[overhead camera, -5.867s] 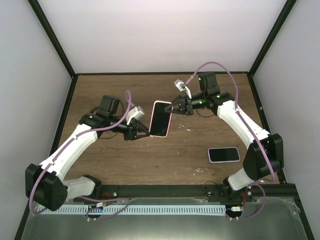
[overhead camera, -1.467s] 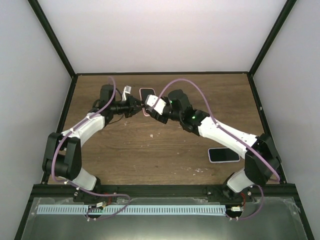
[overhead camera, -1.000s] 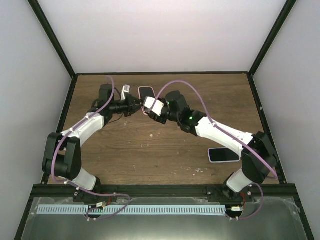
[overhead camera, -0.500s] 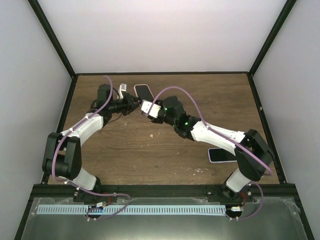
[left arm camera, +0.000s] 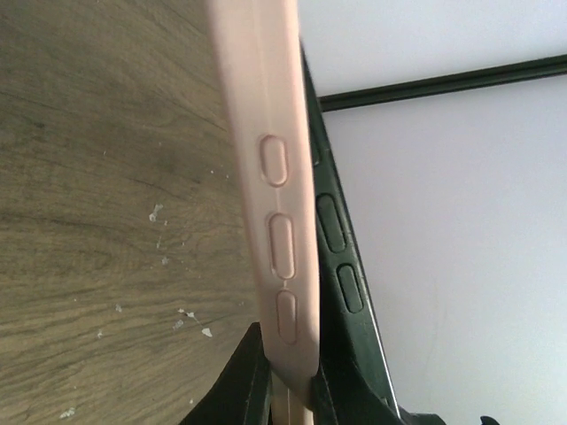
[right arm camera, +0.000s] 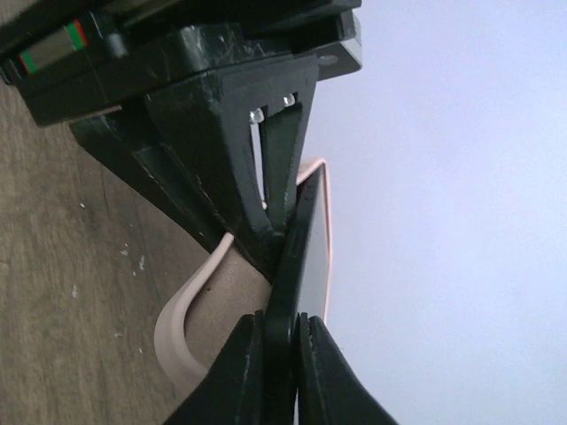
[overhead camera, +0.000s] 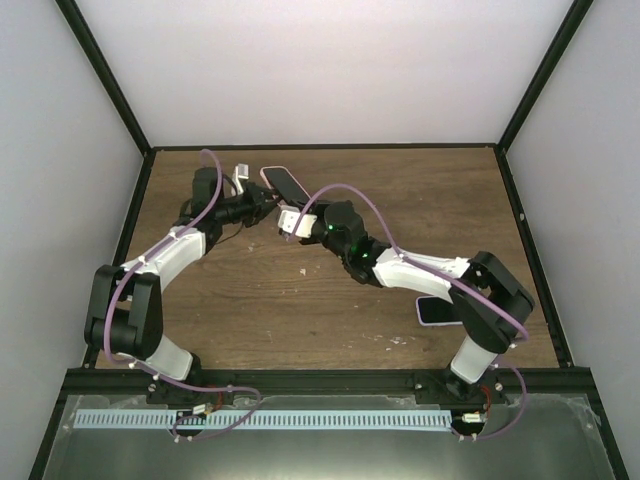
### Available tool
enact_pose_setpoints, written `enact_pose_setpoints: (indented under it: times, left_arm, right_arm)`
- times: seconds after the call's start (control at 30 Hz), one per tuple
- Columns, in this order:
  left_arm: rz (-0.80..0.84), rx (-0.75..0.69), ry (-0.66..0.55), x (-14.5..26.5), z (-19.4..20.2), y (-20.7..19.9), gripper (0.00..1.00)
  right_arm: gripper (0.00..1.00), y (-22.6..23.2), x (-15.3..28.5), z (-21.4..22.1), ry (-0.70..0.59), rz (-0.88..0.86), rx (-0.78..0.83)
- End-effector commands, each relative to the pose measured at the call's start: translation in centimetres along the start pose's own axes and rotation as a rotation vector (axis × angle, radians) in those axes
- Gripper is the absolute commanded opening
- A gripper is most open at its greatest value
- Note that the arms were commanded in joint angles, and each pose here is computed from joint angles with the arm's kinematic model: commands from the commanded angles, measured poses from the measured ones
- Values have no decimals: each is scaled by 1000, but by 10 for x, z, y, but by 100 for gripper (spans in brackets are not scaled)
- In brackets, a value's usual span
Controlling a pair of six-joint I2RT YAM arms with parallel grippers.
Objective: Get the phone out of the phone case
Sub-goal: Remove the phone case from the phone.
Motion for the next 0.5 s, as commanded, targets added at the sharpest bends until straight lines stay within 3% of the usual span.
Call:
enact_pose_setpoints:
  times: [0.0, 0.47]
  left_arm:
    - [114, -39, 116, 3, 14, -15, 0]
    - [5, -56, 104, 5, 14, 3, 0]
  right_arm:
    - [4, -47, 3, -20, -4, 233, -30]
    - [1, -77, 47, -52, -100, 245, -120]
Point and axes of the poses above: each gripper's point midway between its finger pads, its own x axis back along the fingers, its own y axis along the line the jaws close on, z = x × y, the point moved 10 cm from there along x, back along the fingers, and after that the axes turned 12 degrees about -x, right-handed, at the moved point
